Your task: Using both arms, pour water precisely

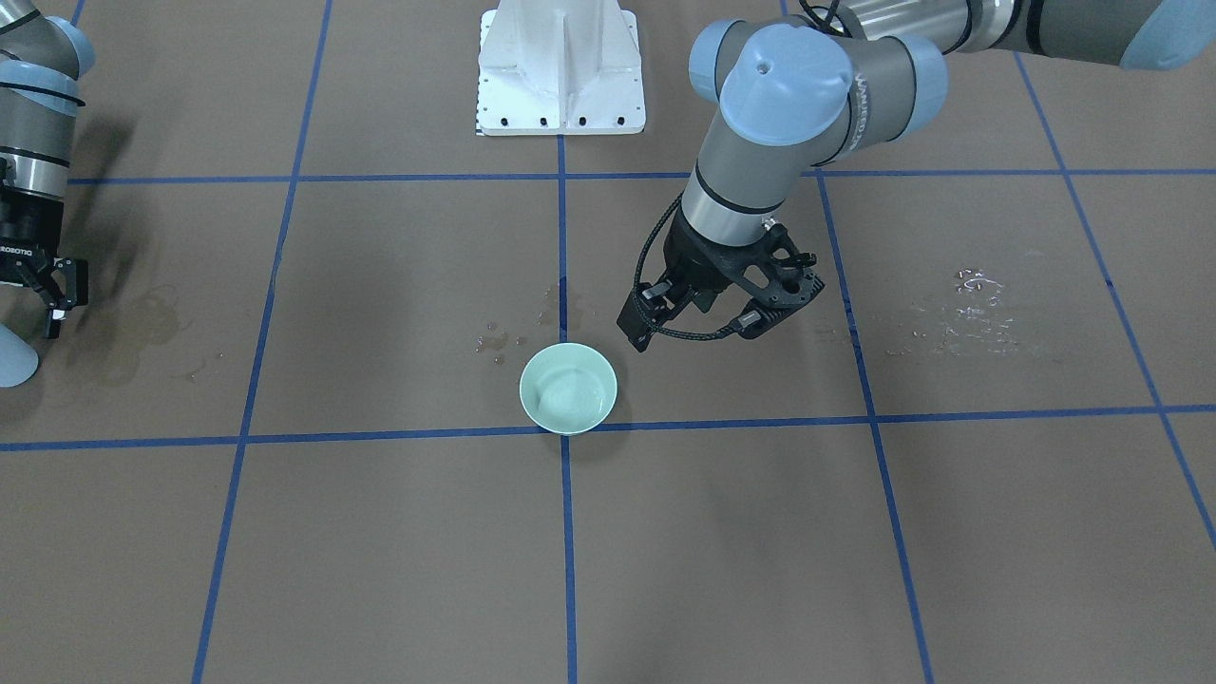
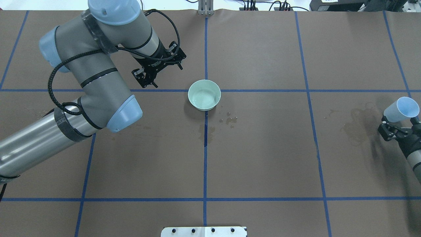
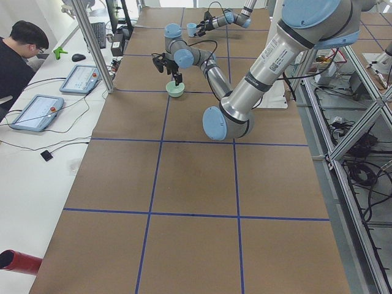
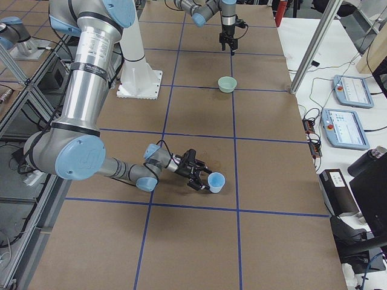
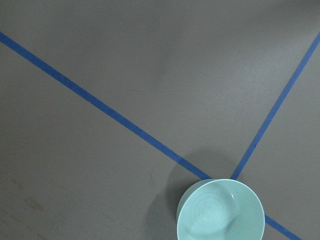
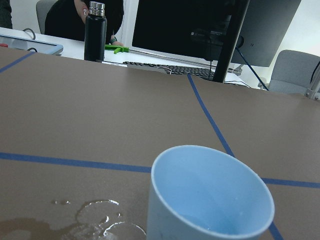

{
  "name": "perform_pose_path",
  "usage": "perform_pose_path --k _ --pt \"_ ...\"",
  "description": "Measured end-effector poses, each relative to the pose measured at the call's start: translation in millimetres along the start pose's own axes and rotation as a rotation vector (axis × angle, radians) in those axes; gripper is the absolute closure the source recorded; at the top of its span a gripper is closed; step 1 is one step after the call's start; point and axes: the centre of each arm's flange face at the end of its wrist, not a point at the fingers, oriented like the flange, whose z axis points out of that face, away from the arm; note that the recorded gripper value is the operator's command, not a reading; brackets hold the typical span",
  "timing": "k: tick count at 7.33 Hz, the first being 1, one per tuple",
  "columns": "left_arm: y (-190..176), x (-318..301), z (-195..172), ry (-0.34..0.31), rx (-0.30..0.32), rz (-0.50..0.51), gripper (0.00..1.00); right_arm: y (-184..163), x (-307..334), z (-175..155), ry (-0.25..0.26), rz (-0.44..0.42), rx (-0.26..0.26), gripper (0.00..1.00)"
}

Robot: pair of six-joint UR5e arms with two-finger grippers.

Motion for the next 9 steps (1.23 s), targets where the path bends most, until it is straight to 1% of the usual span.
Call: perform_pose_path --k 5,7,9 --pt "0.1 -0.1 0.0 0.000 -0.001 0.000 0.00 -7.6 11.5 9.0 0.034 0.014 0.013 0.00" --pt "-0.9 -1.9 1.4 -0.003 0.000 -0.002 0.00 -7.1 7.5 20.6 0.046 0.016 0.019 0.00" --pt "-2.1 -3.8 3.3 -0.007 0.000 -0.006 0.00 -7.6 12.4 29.6 0.060 0.016 0.005 0.00"
